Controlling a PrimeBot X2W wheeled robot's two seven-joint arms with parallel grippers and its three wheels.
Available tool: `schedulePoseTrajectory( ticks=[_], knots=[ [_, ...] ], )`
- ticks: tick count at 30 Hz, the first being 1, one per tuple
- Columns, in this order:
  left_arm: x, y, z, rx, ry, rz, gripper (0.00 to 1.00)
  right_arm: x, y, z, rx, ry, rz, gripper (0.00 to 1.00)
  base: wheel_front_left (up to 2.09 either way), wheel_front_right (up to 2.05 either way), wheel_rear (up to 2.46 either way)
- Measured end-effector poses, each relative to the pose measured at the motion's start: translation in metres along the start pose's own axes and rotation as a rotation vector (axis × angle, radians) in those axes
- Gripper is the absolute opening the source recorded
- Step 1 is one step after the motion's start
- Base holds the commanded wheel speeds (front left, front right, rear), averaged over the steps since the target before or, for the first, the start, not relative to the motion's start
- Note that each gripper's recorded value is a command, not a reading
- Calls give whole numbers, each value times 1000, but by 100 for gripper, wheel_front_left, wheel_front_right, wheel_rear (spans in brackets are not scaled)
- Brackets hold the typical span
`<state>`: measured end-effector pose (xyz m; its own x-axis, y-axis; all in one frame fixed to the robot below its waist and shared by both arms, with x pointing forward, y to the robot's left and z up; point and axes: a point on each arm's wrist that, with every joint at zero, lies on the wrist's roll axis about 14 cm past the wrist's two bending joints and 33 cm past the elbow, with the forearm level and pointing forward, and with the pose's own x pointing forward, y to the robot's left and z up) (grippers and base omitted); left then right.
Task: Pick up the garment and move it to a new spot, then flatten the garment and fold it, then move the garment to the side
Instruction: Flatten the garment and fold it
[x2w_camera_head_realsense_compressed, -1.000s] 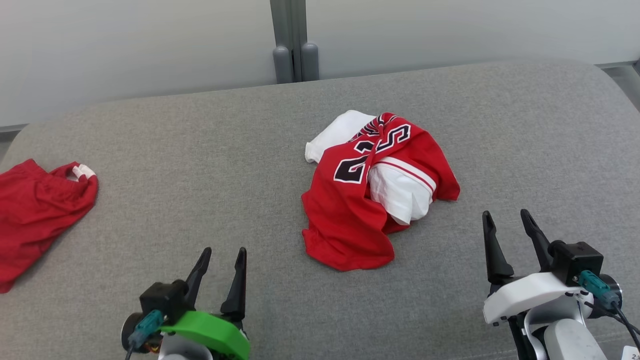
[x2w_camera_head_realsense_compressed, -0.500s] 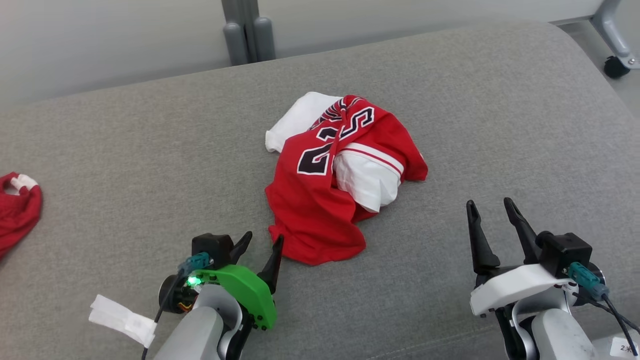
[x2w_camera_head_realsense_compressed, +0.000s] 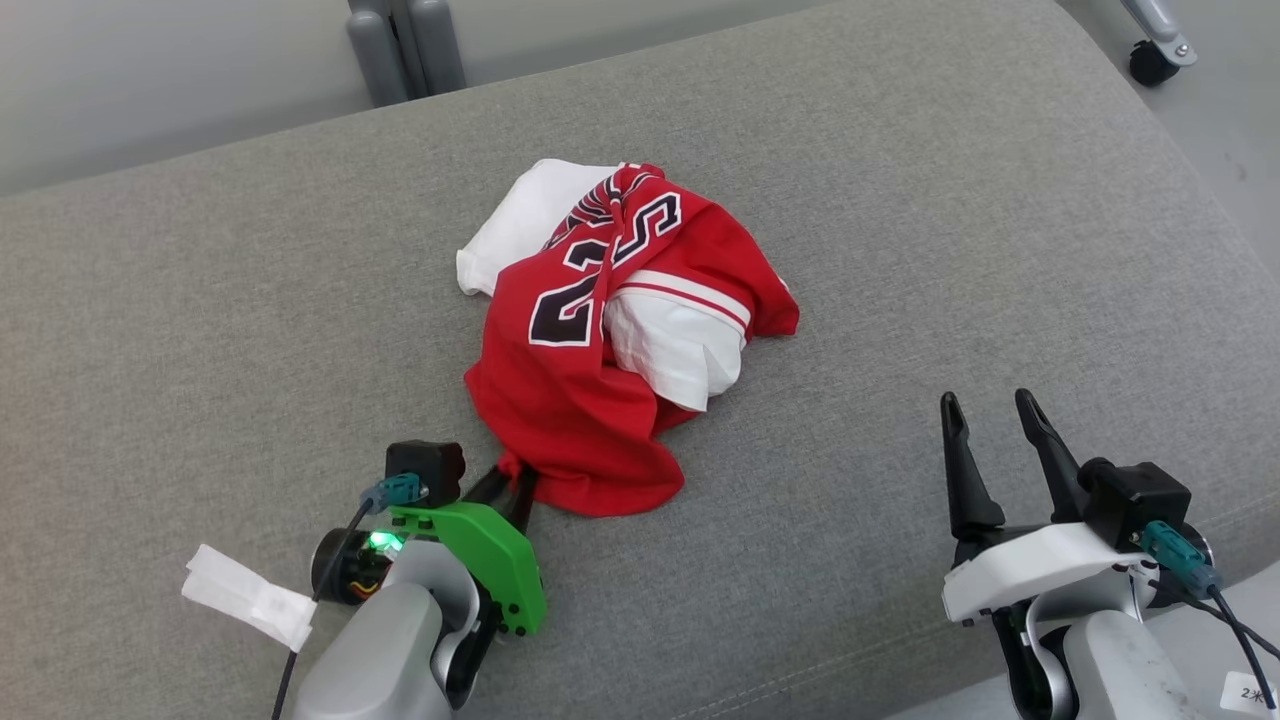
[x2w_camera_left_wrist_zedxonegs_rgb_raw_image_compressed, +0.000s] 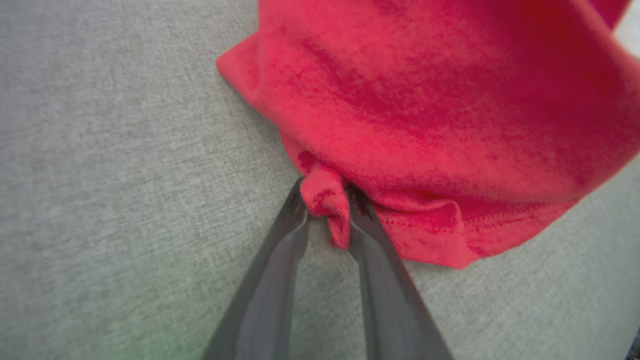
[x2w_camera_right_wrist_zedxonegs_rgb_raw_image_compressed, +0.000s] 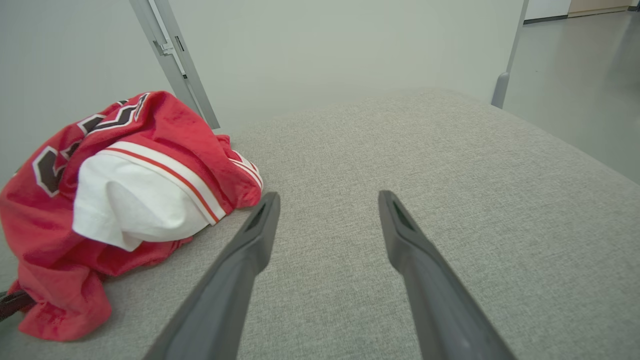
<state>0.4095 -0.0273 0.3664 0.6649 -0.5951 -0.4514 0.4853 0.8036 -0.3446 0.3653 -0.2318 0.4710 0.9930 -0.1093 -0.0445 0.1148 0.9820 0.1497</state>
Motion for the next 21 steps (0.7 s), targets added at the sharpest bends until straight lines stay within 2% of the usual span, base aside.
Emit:
schedulePoseTrajectory(
  ticks=[5,10,21],
  knots=[
    [-4,-1,18,-76,-111,8,0,2,5,1,3,-4,14,100,0,0,0],
    [-15,10,73,-132,-320,38,0,4,11,4,5,-16,34,100,0,0,0],
    [-62,50,204,-23,-680,128,0,7,28,7,1,-20,85,100,0,0,0]
  ],
)
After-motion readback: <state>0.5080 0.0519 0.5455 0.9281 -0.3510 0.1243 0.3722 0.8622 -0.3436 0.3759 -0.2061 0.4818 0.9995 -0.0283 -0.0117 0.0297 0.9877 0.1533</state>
